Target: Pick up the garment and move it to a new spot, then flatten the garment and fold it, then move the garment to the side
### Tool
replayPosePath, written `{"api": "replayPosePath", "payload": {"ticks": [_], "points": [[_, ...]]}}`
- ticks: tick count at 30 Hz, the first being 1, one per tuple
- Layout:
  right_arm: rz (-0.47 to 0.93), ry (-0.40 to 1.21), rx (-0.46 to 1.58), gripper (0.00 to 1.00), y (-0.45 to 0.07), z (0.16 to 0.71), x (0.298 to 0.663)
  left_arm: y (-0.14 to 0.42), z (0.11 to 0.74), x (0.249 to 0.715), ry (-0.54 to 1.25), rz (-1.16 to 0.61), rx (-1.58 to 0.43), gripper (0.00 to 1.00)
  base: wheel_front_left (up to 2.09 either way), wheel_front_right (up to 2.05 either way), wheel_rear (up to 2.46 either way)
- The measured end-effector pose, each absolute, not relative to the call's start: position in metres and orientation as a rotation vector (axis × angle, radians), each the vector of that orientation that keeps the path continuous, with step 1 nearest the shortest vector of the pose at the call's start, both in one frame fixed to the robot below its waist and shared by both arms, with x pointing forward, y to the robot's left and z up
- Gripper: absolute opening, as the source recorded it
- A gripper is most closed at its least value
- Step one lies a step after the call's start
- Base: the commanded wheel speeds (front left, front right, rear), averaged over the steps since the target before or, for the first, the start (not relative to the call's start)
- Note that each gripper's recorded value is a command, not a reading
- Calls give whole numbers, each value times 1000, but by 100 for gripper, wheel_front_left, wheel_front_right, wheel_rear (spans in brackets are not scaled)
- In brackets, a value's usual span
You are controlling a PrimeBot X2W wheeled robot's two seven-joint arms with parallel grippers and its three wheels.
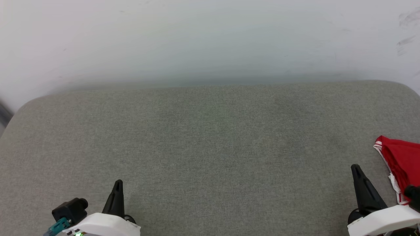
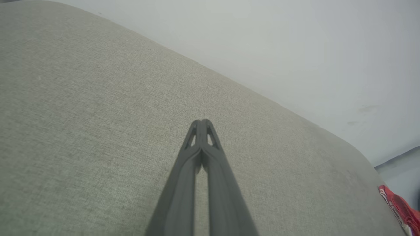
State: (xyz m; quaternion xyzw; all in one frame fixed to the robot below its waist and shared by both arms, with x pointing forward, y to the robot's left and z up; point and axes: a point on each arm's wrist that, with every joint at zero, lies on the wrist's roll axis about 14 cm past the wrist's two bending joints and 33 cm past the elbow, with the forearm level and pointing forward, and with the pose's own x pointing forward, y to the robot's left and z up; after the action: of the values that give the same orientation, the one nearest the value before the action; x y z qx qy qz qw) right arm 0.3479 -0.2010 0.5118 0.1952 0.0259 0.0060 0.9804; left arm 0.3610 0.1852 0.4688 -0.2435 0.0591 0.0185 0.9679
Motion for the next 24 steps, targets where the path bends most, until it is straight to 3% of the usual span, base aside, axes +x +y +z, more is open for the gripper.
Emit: {"api": "replayPosePath", "payload": {"ticks": [24], "points": [[6, 47, 767, 0, -201, 508, 360, 192, 473, 371, 130, 73, -835, 0, 0, 0, 0]]}}
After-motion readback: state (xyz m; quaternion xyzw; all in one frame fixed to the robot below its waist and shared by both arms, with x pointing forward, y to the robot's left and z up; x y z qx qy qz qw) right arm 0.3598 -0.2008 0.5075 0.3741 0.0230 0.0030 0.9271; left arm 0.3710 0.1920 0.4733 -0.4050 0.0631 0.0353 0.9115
